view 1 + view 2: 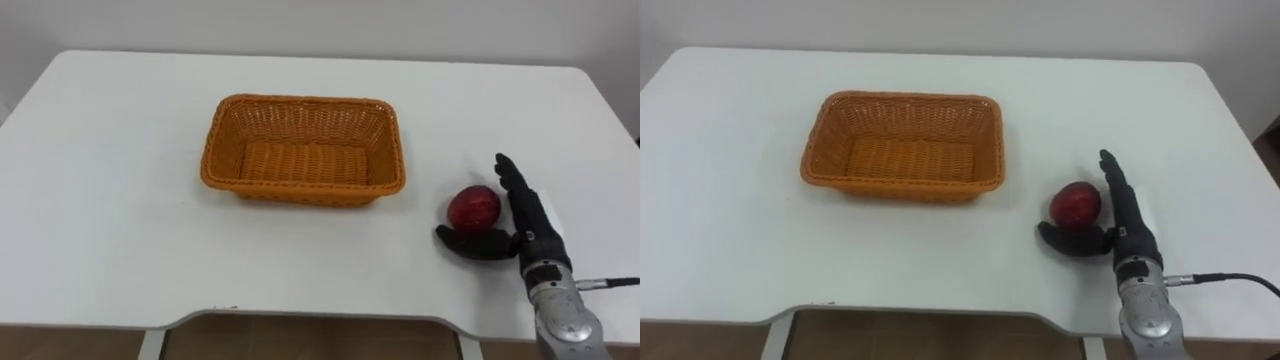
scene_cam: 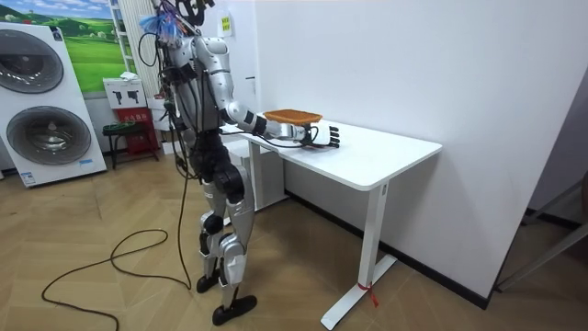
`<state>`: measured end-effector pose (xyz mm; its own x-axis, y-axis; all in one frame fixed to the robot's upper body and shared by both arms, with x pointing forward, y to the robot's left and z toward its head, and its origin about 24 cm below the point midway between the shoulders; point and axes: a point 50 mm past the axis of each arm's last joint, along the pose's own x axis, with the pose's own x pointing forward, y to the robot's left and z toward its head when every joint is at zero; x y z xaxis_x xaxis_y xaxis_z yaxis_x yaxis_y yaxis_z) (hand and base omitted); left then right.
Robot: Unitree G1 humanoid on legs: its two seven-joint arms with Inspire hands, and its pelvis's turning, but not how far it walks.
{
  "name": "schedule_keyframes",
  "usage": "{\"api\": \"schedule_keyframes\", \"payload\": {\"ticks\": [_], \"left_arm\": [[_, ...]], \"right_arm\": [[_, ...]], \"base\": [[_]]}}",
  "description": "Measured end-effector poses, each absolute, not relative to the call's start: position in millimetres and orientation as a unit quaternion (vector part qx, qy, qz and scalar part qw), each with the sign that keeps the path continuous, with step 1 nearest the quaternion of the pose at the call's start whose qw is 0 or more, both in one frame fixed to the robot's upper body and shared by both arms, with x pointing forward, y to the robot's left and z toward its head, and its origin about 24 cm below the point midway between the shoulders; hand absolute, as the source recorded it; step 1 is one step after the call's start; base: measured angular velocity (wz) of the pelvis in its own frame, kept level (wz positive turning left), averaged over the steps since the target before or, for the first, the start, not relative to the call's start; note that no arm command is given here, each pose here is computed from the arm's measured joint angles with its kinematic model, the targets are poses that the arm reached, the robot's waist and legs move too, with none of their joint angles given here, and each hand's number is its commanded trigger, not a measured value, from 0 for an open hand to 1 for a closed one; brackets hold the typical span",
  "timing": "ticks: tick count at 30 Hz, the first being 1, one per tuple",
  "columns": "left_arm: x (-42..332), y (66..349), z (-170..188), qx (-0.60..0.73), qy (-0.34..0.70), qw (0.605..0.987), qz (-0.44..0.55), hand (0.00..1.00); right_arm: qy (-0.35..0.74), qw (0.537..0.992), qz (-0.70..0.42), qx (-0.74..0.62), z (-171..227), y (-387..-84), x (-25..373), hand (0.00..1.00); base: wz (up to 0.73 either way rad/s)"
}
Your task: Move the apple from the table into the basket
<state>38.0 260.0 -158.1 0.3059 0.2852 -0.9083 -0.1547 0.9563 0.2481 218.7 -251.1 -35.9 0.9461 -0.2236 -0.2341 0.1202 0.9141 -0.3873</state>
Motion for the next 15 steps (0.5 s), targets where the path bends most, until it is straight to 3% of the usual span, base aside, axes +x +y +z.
{"api": "schedule_keyframes", "payload": {"ticks": [15], "left_arm": [[35.8,269.4,-155.2,0.047,0.565,0.807,0.167,0.0]], "right_arm": [[0.144,0.959,-0.172,-0.171,-40.0,-285.8,211.6,1.0]], "base": [[0.06]]}}
